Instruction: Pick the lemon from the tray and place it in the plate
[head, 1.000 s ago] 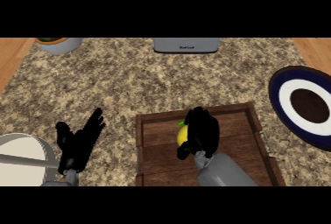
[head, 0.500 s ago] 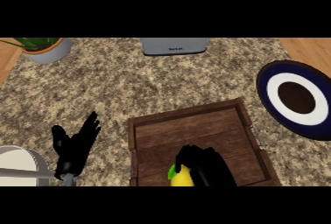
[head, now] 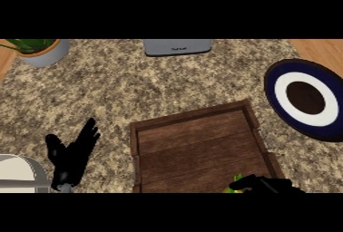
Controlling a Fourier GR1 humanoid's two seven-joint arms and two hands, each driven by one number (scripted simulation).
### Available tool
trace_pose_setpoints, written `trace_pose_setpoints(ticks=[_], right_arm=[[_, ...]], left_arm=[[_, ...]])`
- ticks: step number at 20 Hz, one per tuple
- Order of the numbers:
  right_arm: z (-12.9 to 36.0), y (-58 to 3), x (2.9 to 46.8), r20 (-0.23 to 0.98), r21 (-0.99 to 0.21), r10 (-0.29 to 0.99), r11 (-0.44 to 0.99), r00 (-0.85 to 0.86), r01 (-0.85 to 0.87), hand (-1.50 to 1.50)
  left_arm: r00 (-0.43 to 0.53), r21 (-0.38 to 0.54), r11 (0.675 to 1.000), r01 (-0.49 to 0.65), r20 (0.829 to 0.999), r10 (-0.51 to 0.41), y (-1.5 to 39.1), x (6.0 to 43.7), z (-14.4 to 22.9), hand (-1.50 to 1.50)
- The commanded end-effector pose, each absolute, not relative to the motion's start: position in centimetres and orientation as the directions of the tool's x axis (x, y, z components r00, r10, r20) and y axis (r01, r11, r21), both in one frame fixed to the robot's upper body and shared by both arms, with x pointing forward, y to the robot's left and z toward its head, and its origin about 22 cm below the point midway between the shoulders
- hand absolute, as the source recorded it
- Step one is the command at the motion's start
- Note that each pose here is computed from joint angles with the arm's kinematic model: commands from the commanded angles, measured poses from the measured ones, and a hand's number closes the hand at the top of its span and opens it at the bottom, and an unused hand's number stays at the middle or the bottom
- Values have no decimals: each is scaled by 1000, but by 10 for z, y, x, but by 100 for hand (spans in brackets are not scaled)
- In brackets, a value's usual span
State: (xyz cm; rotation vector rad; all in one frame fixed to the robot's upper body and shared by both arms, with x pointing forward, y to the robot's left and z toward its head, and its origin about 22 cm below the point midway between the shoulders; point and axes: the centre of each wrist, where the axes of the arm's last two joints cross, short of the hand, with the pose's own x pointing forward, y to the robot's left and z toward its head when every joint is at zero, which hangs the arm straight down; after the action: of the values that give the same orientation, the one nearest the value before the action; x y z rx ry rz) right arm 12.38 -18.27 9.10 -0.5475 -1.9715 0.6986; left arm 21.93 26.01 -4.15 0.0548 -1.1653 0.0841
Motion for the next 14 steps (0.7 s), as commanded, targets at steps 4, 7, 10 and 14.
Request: trace_pose_setpoints(ticks=[4, 7, 10, 14], right_arm=[[104, -226, 117, 750, -500, 545, 838, -375, 218, 150], [104, -234, 121, 797, -414, 477, 878, -371, 239, 150], [90, -264, 138, 775, -432, 536, 836, -334, 339, 150], [84, -313, 170, 766, -393, 559, 798, -317, 457, 150]], left_arm=[[385, -9, 999, -54, 923, 29, 255, 212, -49, 0], [374, -8, 999, -43, 927, 24, 250, 219, -42, 0], [369, -24, 999, -36, 929, 36, 243, 224, -36, 0], [381, -1, 1000, -19, 925, 8, 250, 226, -39, 0]])
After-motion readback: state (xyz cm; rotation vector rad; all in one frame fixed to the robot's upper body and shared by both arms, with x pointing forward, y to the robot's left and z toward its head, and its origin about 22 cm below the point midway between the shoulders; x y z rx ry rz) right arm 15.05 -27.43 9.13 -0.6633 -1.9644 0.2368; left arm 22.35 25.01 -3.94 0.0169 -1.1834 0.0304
